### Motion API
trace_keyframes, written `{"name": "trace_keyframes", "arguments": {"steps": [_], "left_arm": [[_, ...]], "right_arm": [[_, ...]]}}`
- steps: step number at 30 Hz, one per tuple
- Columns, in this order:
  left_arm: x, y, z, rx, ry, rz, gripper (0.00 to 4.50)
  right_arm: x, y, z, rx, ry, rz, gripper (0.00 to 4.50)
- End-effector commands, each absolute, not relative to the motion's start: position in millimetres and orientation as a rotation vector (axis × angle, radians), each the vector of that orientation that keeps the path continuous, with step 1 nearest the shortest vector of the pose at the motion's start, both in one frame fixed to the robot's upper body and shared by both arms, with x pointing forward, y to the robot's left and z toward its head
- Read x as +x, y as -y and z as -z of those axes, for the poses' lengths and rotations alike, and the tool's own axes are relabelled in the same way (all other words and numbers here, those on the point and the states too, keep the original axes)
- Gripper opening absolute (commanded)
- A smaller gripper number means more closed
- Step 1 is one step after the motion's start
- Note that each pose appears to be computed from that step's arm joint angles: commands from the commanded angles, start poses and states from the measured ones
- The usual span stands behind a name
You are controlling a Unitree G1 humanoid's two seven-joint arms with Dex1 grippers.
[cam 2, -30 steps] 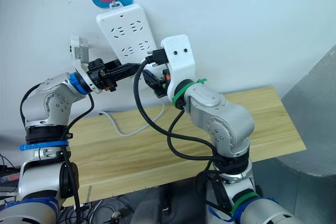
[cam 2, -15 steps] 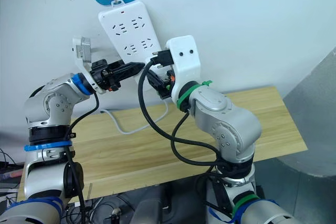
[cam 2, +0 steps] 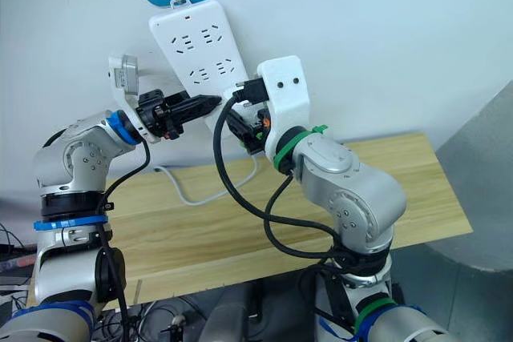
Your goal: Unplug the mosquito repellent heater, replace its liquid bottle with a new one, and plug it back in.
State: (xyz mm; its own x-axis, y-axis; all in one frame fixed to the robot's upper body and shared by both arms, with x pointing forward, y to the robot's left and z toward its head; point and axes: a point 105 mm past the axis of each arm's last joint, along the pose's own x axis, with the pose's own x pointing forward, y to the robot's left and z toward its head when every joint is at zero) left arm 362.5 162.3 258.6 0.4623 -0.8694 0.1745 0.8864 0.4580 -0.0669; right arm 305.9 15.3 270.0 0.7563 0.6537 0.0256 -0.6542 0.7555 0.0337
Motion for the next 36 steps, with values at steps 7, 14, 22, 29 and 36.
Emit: {"name": "trace_keyframes", "arguments": {"steps": [7, 14, 22, 29, 36], "left_arm": [[353, -140, -290, -0.176, 0.239, 1.173, 1.31], [352, -142, -291, -0.175, 0.258, 1.177, 1.31], [357, -147, -282, -0.125, 0.209, 1.148, 2.32], [355, -151, -276, -0.094, 0.193, 1.157, 4.46], [355, -152, -275, -0.061, 0.21, 1.145, 4.49]], "right_arm": [[287, -66, -264, -0.006, -0.033, -0.978, 2.95], [287, -67, -263, -0.01, -0.033, -0.982, 2.95], [285, -64, -265, -0.012, -0.037, -0.992, 4.36], [285, -56, -264, -0.024, -0.036, -0.987, 4.5], [288, -50, -263, -0.034, -0.033, -0.965, 4.5]]}}
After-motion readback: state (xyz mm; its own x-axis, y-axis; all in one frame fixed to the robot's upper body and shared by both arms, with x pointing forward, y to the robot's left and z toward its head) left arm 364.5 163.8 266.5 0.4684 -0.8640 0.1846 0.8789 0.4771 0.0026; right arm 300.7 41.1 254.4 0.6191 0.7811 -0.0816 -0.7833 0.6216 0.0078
